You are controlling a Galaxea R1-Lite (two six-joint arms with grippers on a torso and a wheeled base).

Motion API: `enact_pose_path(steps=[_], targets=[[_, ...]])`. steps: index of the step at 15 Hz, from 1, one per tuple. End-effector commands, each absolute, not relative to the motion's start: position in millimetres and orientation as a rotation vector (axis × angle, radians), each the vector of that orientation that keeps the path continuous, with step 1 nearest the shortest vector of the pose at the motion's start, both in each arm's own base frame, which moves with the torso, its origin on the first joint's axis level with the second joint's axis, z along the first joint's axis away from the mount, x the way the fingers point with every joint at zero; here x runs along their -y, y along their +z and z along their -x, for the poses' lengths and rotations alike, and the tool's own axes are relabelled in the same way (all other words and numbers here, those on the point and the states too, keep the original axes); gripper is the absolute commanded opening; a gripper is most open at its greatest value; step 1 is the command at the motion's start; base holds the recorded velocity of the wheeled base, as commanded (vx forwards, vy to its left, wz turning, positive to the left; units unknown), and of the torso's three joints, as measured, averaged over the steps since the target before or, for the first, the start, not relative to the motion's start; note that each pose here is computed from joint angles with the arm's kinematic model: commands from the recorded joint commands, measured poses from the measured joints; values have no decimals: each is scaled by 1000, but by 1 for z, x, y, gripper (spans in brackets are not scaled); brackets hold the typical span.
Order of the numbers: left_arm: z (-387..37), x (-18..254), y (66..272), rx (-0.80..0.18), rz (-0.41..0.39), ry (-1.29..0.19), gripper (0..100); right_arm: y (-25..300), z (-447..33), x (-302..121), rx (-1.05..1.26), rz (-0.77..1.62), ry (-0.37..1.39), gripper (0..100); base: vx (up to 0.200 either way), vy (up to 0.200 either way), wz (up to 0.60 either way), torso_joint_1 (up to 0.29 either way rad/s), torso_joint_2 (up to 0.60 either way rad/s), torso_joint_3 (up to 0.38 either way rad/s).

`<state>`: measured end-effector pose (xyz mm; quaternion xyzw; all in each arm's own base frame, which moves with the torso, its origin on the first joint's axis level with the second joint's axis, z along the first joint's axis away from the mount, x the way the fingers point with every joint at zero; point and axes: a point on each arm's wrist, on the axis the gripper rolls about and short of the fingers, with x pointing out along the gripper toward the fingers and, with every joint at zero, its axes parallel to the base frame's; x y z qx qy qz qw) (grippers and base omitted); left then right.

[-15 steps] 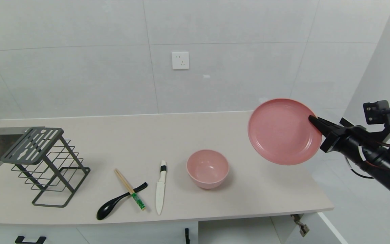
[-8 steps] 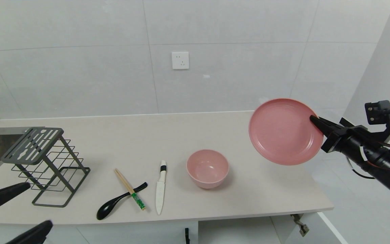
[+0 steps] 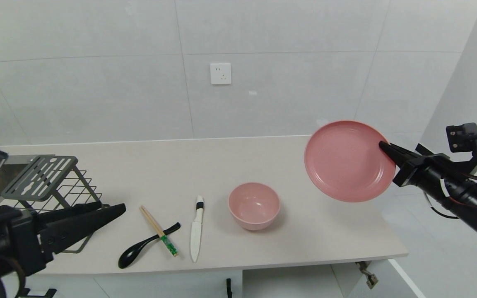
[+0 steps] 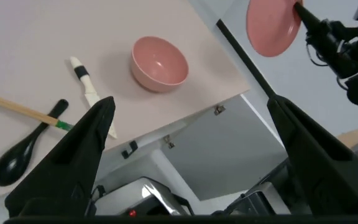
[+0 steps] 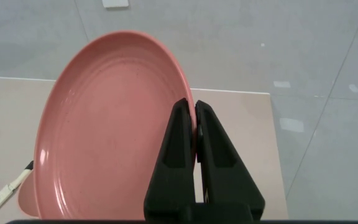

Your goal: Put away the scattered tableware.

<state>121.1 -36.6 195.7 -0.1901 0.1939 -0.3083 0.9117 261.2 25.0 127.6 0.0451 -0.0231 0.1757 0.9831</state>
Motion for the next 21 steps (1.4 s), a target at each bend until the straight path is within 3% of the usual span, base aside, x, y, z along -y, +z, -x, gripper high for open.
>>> enact_pose_path(steps=[1, 5, 10, 13, 15, 21], targets=[[-146, 49, 184, -512, 392, -639, 100, 124, -258, -25, 29, -92, 355, 0, 0, 0, 0, 0, 0, 0], [-179, 70, 170, -622, 354, -559, 100, 130, -255, -25, 48, -92, 356, 0, 0, 0, 0, 0, 0, 0], [-216, 104, 159, -679, 287, -521, 100, 134, -254, -24, 65, -90, 352, 0, 0, 0, 0, 0, 0, 0], [-230, 117, 154, -656, 249, -496, 100, 133, -254, -22, 64, -90, 344, 0, 0, 0, 0, 0, 0, 0], [-245, 126, 149, -640, 182, -520, 100, 134, -254, -21, 66, -90, 343, 0, 0, 0, 0, 0, 0, 0], [-270, 153, 137, -586, 181, -572, 100, 134, -254, -19, 68, -89, 335, 0, 0, 0, 0, 0, 0, 0]])
